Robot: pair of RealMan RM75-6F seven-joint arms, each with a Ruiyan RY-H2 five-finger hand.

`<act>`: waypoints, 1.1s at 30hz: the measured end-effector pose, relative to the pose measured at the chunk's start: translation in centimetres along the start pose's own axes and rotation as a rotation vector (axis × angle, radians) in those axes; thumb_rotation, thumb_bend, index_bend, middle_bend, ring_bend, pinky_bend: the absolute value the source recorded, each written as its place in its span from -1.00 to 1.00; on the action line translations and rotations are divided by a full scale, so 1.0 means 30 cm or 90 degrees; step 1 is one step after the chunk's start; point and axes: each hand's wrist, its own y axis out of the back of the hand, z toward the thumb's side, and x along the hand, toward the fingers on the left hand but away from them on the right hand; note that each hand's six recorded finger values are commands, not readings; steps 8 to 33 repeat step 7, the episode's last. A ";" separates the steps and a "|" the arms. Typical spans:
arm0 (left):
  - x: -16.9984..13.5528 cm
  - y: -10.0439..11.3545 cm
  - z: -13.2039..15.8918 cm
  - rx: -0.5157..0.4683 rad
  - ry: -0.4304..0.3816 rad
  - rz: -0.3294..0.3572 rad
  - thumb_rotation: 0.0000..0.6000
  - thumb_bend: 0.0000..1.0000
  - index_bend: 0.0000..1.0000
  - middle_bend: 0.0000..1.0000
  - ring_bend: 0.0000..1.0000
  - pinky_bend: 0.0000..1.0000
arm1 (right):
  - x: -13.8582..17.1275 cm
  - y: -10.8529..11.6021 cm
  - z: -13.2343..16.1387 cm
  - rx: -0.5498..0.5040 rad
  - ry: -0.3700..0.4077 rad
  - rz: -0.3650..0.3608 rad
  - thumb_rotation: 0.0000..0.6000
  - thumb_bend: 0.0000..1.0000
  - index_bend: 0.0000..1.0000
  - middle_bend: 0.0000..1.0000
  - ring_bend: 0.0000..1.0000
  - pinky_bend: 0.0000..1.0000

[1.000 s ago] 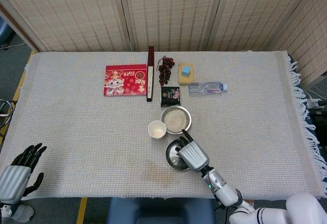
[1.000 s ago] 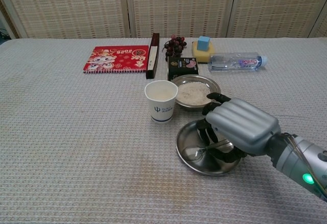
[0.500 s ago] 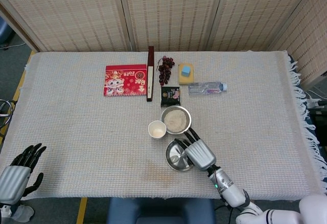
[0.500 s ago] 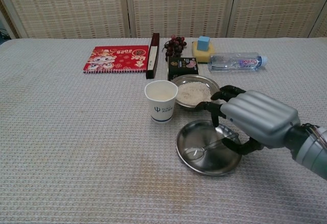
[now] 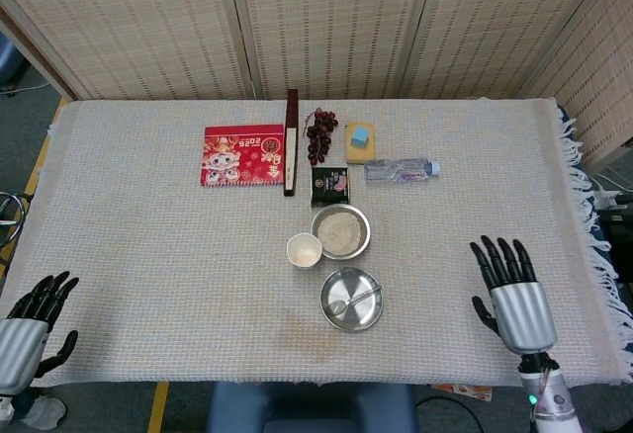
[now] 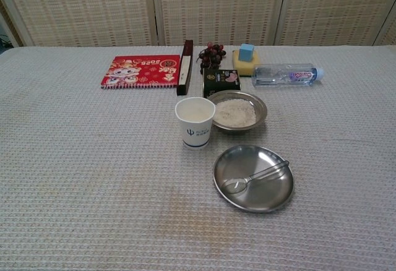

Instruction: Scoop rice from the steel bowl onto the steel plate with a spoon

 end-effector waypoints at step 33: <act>0.017 -0.001 -0.011 0.007 0.025 0.003 1.00 -0.17 -1.00 -1.00 -1.00 -0.62 | 0.097 0.063 -0.140 0.001 -0.047 0.003 1.00 -0.64 -1.00 -1.00 -1.00 -1.00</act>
